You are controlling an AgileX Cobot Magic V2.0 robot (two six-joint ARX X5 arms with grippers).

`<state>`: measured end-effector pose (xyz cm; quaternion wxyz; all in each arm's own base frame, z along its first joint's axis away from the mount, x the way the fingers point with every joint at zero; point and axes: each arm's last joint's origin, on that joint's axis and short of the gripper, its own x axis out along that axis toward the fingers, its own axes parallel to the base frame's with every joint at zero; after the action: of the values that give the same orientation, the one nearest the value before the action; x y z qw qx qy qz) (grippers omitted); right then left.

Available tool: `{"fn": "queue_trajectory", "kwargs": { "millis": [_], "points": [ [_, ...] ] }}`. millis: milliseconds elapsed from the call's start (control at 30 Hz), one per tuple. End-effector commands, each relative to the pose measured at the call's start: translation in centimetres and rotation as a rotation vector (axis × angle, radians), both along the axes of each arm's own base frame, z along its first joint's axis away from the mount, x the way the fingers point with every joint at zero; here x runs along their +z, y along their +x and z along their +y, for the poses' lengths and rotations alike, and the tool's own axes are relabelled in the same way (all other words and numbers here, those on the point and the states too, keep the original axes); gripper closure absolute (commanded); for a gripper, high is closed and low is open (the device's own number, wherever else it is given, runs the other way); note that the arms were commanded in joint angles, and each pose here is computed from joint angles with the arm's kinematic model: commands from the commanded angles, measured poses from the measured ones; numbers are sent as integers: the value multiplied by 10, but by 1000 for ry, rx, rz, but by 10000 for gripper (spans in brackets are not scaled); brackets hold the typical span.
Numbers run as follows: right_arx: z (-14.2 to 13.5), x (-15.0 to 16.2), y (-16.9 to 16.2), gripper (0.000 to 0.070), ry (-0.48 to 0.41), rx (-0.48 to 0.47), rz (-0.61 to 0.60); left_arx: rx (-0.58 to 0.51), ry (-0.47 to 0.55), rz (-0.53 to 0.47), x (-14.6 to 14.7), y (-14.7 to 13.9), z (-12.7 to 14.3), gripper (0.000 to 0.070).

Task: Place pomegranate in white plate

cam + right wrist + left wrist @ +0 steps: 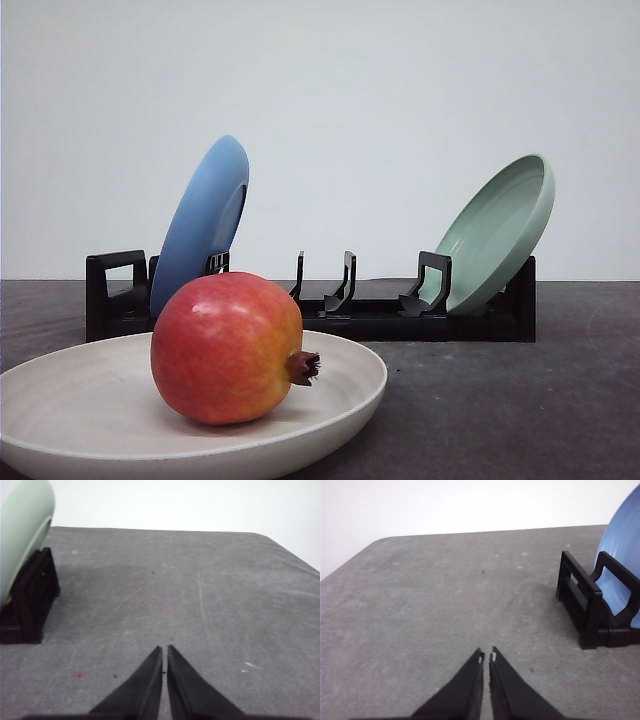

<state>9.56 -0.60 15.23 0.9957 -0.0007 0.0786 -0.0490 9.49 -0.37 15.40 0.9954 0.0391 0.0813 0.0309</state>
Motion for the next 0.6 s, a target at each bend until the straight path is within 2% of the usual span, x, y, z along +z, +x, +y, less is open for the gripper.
{"fn": "queue_trajectory", "kwargs": {
  "millis": [0, 567],
  "points": [
    [1, -3, 0, 689, -17, 12, 17, -3, 2, 9, -4, 1, 0, 700],
    [3, 0, 0, 689, -8, 28, -7, -3, 2, 9, -4, 1, 0, 700]
  ]
}}
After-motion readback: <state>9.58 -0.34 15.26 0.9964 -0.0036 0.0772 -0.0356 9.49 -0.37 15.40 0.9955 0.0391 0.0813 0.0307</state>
